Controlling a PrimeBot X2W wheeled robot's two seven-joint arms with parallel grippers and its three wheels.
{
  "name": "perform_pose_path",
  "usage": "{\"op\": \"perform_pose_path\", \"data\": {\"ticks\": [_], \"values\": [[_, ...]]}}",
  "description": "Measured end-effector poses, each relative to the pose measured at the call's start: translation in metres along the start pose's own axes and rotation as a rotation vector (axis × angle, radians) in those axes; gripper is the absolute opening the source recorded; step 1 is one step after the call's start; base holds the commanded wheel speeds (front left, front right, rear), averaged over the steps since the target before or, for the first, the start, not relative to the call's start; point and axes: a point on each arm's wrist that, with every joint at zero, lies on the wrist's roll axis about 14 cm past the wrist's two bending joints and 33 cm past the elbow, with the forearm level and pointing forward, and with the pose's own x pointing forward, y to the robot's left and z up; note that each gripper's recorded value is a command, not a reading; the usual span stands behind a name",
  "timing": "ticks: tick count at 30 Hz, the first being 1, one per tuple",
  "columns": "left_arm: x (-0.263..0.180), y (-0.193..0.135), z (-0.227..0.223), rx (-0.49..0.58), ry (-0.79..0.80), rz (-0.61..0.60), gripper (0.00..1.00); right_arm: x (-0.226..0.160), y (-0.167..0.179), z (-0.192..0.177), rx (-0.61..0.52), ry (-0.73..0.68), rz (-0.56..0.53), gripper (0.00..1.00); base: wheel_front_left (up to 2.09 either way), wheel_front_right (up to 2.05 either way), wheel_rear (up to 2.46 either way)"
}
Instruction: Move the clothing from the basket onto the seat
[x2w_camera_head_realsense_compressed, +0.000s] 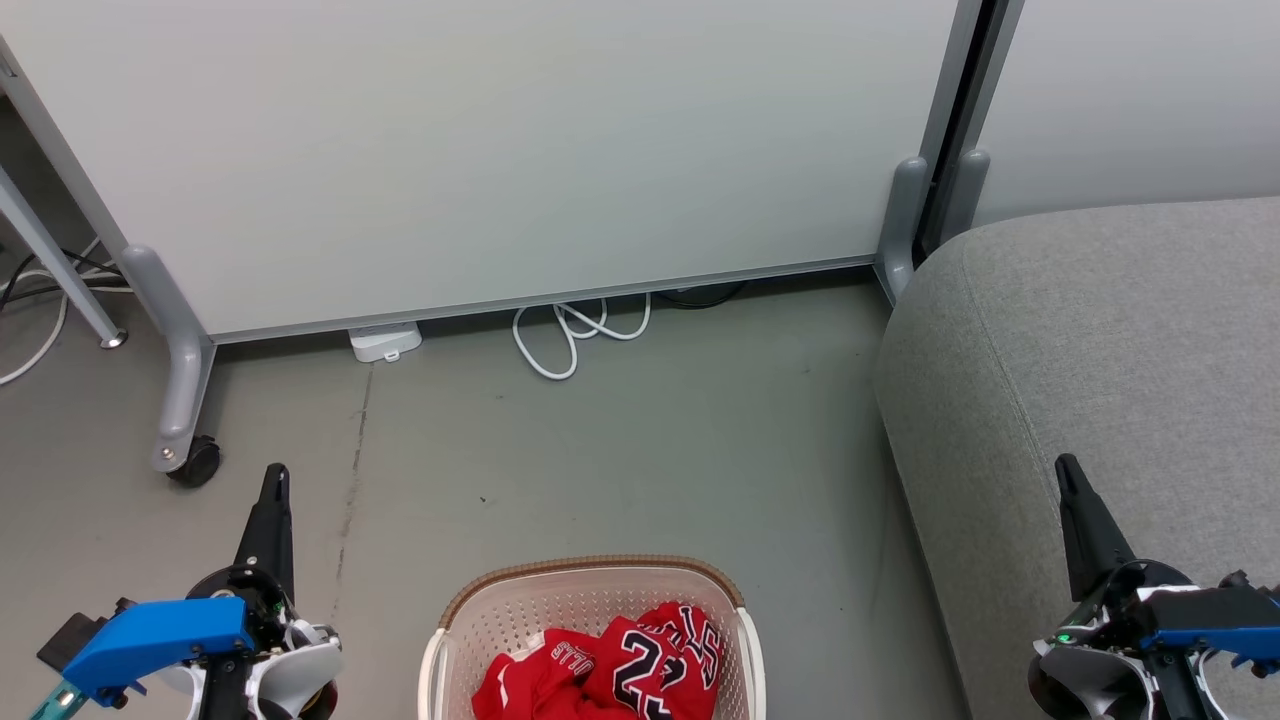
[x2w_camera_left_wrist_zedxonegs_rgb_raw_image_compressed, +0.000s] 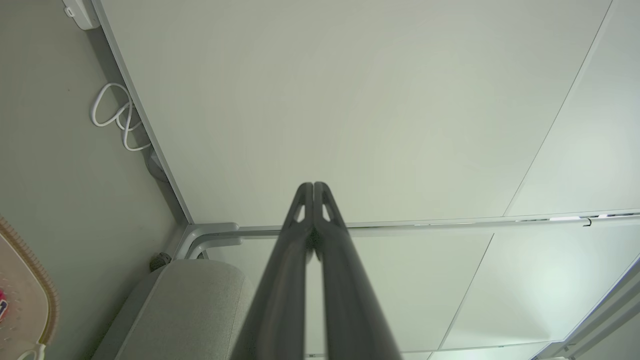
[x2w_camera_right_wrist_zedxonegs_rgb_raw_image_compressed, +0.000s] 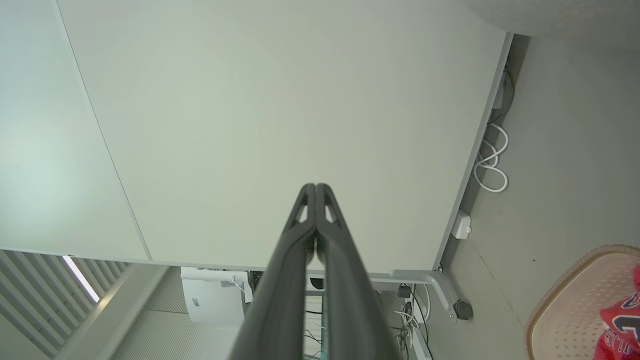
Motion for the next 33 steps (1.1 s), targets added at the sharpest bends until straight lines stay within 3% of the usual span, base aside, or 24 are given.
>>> {"op": "perform_pose_path", "data": {"ticks": [33], "values": [[0.0, -0.0002, 0.0007, 0.002, -0.002, 0.0, 0.0, -0.0001, -0.0002, 0.0, -0.001, 0.0, 0.0, 0.0, 0.0, 0.0, 0.0]]}}
